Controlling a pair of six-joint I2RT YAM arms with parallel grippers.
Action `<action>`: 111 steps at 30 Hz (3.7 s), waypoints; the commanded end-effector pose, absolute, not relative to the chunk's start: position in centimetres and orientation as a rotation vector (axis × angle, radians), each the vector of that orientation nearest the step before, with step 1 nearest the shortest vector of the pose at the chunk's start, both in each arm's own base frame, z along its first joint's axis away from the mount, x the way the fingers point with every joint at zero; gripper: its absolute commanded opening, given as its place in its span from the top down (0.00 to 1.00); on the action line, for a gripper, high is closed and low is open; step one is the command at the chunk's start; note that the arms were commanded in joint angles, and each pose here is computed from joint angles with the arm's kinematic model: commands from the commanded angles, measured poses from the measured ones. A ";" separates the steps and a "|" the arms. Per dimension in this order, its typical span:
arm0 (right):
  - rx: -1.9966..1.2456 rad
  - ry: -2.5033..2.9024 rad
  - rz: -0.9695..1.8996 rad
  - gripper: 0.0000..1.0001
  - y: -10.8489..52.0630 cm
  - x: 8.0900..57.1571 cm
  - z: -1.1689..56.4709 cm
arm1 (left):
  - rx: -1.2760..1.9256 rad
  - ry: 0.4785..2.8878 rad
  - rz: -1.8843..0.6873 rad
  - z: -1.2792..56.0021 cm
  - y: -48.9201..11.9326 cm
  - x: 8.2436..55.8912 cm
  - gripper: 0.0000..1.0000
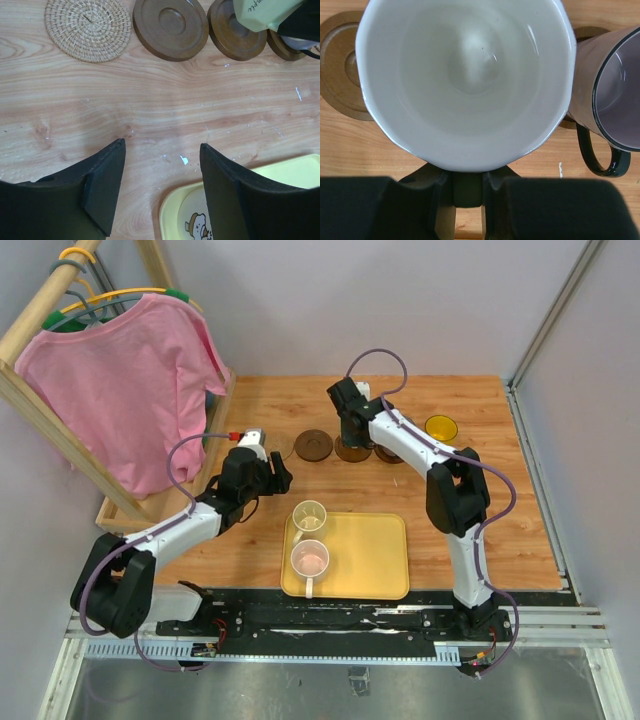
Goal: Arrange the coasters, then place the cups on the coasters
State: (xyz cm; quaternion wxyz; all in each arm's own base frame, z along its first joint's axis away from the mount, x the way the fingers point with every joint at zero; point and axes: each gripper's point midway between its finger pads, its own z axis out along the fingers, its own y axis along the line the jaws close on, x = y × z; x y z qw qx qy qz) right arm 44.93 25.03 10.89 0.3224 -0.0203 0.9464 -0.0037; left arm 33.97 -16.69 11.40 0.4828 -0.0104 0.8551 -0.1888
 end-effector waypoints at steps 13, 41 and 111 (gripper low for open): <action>-0.025 2.454 0.007 0.99 24.5 45.8 11.0 | -0.010 2.055 -0.478 12.4 -17.1 34.9 0.36; -0.011 2.512 0.011 0.99 24.3 45.1 8.6 | -0.003 2.066 -0.480 12.0 -17.3 34.9 0.36; -0.042 2.275 0.188 0.02 20.3 35.1 20.2 | 0.133 2.002 -0.678 16.5 -18.9 28.1 0.14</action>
